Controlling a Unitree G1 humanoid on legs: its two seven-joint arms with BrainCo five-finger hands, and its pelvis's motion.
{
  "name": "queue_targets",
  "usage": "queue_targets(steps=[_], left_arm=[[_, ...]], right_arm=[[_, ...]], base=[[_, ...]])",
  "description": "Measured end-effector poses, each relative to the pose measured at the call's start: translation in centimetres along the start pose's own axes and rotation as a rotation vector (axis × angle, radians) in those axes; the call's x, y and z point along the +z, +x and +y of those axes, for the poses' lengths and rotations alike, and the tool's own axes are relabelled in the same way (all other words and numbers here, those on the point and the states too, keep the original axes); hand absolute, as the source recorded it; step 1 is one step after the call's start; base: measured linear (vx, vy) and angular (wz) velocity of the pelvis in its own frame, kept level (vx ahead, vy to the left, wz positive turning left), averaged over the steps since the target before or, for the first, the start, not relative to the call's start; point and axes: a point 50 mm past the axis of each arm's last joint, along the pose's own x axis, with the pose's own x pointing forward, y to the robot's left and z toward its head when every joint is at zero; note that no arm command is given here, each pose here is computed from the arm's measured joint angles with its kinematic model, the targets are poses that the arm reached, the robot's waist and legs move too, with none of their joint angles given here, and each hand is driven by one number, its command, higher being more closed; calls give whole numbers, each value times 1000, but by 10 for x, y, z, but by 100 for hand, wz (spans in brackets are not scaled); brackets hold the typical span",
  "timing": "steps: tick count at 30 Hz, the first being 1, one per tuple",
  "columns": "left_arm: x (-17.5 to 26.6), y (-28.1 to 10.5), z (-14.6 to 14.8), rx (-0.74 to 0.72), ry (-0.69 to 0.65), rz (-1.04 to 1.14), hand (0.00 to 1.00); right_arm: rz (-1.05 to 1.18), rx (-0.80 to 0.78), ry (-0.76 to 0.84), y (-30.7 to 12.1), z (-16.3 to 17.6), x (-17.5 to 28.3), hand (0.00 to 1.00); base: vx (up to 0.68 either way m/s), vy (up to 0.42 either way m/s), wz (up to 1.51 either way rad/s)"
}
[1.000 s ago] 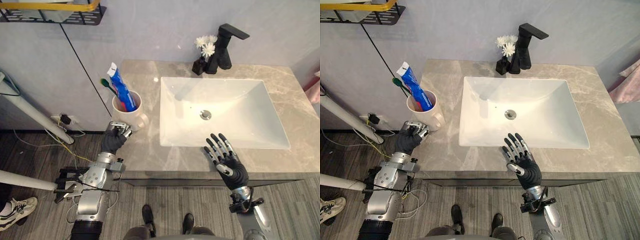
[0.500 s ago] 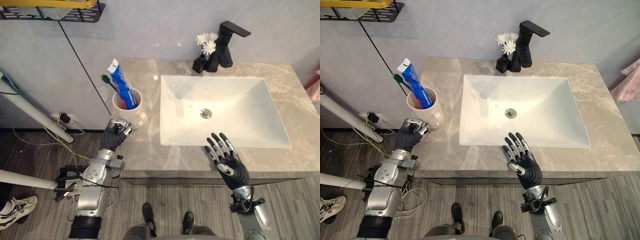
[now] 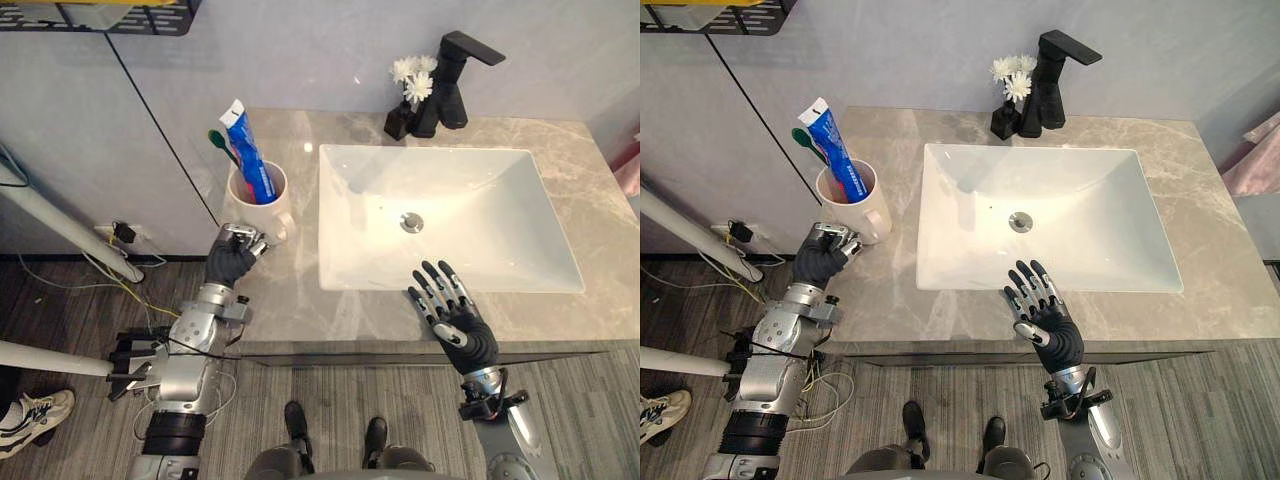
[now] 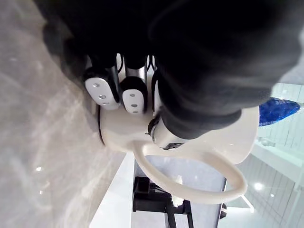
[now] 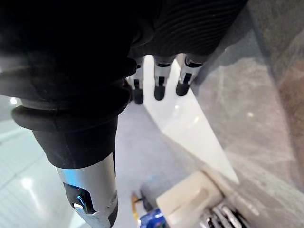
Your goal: Organize washtable
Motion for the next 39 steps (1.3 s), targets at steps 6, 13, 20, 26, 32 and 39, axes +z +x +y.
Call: queue_targets(steps=[6,13,20,26,32,39], left_arm=[[5,10,0,15,1,-22,100],[8,23,1,42,21,-24,100],[11,36,2,64,38,-26,100],[22,51,2,75,39,-57,100],[29,65,2,94,39,-63,100],[38,80,9,117,65,-74,100]], right_arm=[[-18,17,-6,2,4,5,0],[-18,19,-8,2,4,5,0],[-14,9,-18,1,3,7,0],[-30,22,-23,3,6,10,0],[-35,25,-25,3,7,12,0],[-42,12,-29,2,6,13,0]], base=[[-16,13,-9],[-6,5,-5],[3,3,-7],[-14,0,-6],[6,-2,-2],[-18,-2,-4]])
